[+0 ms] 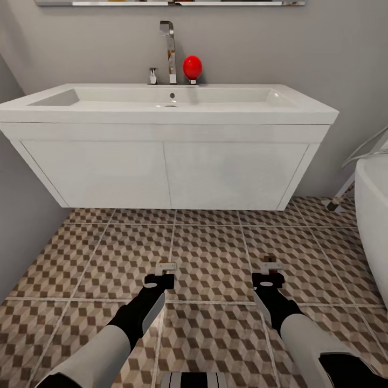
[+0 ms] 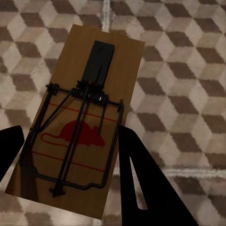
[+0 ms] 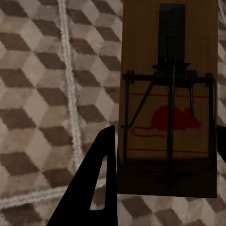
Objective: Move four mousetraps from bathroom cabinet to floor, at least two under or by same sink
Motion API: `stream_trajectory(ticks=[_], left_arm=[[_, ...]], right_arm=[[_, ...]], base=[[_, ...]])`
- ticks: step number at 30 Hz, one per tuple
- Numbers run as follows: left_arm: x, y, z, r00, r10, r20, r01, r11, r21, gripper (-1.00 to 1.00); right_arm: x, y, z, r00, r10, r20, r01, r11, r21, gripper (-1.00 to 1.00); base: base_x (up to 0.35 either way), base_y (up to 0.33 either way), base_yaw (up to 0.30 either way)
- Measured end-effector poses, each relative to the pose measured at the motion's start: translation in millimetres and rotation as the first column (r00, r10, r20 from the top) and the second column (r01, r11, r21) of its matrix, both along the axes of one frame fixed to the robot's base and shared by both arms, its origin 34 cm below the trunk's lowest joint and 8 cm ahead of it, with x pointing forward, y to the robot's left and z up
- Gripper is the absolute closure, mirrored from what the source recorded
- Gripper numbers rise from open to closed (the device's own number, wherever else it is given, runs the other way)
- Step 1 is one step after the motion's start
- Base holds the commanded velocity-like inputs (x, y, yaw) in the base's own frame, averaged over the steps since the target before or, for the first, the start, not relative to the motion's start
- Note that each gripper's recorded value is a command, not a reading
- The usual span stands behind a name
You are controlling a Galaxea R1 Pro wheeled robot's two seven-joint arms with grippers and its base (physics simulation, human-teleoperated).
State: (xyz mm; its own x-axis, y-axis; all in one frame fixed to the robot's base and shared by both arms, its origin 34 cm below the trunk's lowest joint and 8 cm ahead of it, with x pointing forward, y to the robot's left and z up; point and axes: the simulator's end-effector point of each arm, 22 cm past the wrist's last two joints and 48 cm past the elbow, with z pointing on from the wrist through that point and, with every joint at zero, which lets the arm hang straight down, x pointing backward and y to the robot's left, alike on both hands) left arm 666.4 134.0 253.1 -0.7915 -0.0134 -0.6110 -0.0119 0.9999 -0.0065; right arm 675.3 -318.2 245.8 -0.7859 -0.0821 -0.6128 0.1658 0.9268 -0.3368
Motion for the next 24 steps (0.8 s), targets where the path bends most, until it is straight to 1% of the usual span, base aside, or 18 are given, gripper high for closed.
stream_trajectory(ticks=[6,15,19,24], left_arm=[[-2.1,-0.9,-1.3,1.0,-0.012,-0.013,0.012,1.0,0.007,1.0],[2.1,1.9,2.2,1.0,-0.005,0.009,0.005,1.0,0.018,1.0],[5.2,3.5,4.5,1.0,0.004,0.026,-0.004,1.0,0.015,1.0],[6.0,4.3,4.9,0.999,0.014,0.032,-0.014,1.0,0.01,1.0]], right_arm=[[0.4,-0.7,0.5,1.0,0.001,0.002,-0.001,1.0,-0.002,1.0],[3.0,-0.5,3.9,1.0,-0.009,0.016,0.009,1.0,-0.007,1.0],[2.6,-2.0,4.2,1.0,-0.017,0.019,0.017,1.0,-0.006,1.0],[1.5,-1.9,3.0,1.0,-0.02,0.015,0.02,1.0,-0.003,1.0]], base=[[0.0,0.0,0.0],[0.0,0.0,0.0],[0.0,0.0,0.0],[0.0,0.0,0.0]])
